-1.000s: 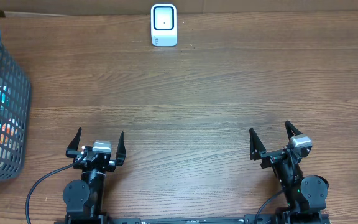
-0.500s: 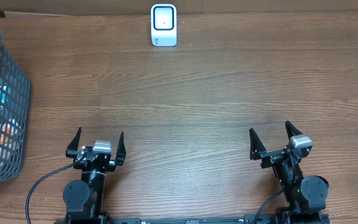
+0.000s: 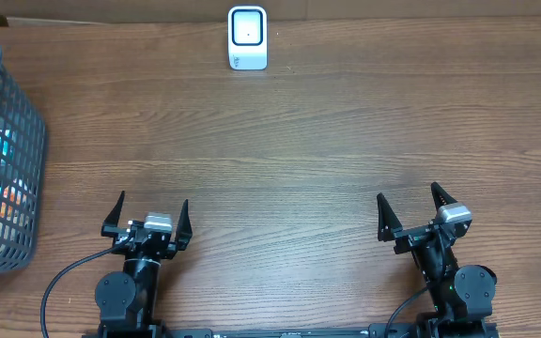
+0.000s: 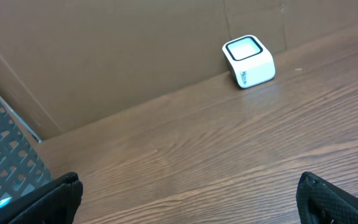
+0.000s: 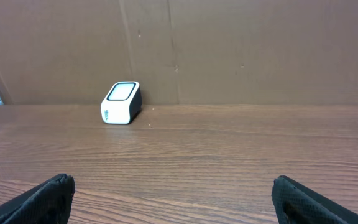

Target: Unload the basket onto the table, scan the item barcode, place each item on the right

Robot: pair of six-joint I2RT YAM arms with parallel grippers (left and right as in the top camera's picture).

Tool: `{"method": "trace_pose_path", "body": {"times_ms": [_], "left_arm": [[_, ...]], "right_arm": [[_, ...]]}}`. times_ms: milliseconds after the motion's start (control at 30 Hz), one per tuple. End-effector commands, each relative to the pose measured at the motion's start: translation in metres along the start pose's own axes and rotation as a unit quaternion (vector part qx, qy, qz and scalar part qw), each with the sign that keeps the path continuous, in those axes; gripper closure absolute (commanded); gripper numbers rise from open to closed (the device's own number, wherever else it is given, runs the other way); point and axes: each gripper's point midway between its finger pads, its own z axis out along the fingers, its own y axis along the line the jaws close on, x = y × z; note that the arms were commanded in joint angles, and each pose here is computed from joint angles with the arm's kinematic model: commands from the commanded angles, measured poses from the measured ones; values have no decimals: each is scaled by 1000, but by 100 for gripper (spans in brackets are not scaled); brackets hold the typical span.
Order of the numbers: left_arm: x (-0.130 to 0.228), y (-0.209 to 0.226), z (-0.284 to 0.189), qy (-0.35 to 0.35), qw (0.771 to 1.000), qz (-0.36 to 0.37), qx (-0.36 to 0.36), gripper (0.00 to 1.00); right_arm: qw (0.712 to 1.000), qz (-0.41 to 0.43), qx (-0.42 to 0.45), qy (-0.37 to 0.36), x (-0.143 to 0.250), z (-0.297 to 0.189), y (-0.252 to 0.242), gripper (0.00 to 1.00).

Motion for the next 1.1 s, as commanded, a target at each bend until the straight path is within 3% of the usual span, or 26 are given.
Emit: {"method": "trace_pose_path", "body": {"times_ms": [0, 233, 467, 600, 800, 933, 1067], "left_arm": [[-5, -8, -1, -15, 999, -29, 25, 0], [-19, -4, -4, -26, 996, -78, 25, 0], [-87, 16, -16, -60, 992, -106, 26, 0], [-132, 20, -9, -46, 991, -107, 67, 0], [-188, 17, 25, 68, 974, -138, 164, 0], [-214, 25, 48, 195, 946, -164, 199, 0], [-226, 27, 59, 269, 920, -180, 221, 0]], "right_arm": [[1000, 1, -4, -2, 2, 0, 1, 0], [1000, 1, -4, -2, 2, 0, 1, 0], [1000, 1, -4, -2, 2, 0, 1, 0], [1000, 1, -4, -2, 2, 0, 1, 0], [1000, 1, -4, -2, 2, 0, 1, 0], [1000, 1, -4, -2, 2, 0, 1, 0], [1000, 1, -4, -2, 2, 0, 1, 0]]}}
